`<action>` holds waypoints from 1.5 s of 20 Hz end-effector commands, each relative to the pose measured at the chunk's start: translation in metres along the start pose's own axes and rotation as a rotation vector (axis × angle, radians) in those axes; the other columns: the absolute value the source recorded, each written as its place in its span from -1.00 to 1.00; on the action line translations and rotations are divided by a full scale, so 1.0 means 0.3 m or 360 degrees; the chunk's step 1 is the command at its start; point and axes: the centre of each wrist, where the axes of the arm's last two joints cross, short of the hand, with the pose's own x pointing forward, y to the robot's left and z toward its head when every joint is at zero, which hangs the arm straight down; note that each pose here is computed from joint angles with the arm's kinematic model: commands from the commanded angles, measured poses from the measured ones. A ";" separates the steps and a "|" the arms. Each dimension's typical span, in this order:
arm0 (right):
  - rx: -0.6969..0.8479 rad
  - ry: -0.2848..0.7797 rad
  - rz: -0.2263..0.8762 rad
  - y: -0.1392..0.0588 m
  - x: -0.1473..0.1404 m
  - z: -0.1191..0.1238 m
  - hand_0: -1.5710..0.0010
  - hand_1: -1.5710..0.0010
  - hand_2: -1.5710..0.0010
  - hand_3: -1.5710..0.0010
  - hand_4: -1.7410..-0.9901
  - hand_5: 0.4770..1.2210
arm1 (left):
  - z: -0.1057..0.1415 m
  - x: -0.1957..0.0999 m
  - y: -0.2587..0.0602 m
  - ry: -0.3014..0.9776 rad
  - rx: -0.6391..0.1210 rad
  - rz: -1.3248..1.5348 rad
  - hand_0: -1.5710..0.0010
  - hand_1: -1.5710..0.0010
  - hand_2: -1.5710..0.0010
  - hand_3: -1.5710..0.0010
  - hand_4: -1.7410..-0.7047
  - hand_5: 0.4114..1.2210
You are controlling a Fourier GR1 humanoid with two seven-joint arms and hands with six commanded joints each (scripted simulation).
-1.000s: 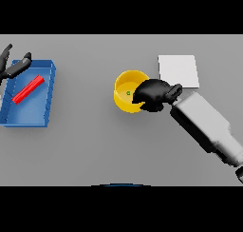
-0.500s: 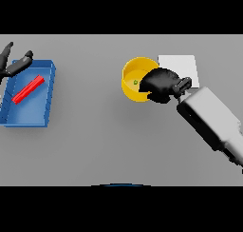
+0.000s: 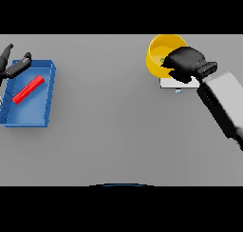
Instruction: Pick up the red beaker and tilt it to pour out 1 green nut into yellow bowl. Pick up the yellow bowl and place it on the metallic measuring scale.
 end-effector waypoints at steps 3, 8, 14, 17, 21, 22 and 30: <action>-0.0010 0.0089 -0.0044 0.010 -0.065 -0.012 -1.00 -1.00 -0.98 -0.47 -1.00 1.00 | 0.008 -0.001 -0.003 0.0016 0.0007 0.0002 1.00 1.00 1.00 1.00 0.71 -0.14; 0.0017 0.0191 -0.0100 0.084 -0.141 -0.041 -1.00 -1.00 -0.88 -0.54 -1.00 1.00 | 0.011 0.005 -0.003 0.0059 0.0017 -0.0013 1.00 1.00 1.00 1.00 0.69 -0.08; 0.0043 0.0223 -0.0183 0.140 -0.175 -0.064 -1.00 -1.00 -0.76 -0.75 -1.00 1.00 | 0.003 -0.001 0.005 0.0066 0.0032 -0.0022 1.00 1.00 1.00 1.00 0.70 -0.02; 0.0077 0.0260 -0.0192 0.169 -0.176 -0.074 -1.00 -1.00 -0.76 -0.79 -1.00 1.00 | 0.009 0.013 0.007 0.0056 0.0018 -0.0025 1.00 1.00 1.00 1.00 0.72 -0.04; 0.0084 0.0259 -0.0204 0.165 -0.184 -0.077 -1.00 -1.00 -0.79 -0.75 -1.00 1.00 | 0.003 0.017 0.005 0.0075 0.0008 -0.0031 1.00 1.00 1.00 1.00 0.73 -0.09; 0.0093 0.0263 -0.0217 0.167 -0.187 -0.077 -0.99 -0.90 -0.83 -0.59 -1.00 1.00 | 0.006 0.014 0.006 0.0068 0.0005 -0.0034 1.00 1.00 1.00 1.00 0.74 -0.09; 0.0149 0.0291 -0.0373 0.158 -0.197 -0.071 0.38 0.41 0.52 0.59 -0.32 0.04 | 0.007 -0.006 0.005 0.0061 0.0002 -0.0002 1.00 1.00 1.00 1.00 0.75 -0.14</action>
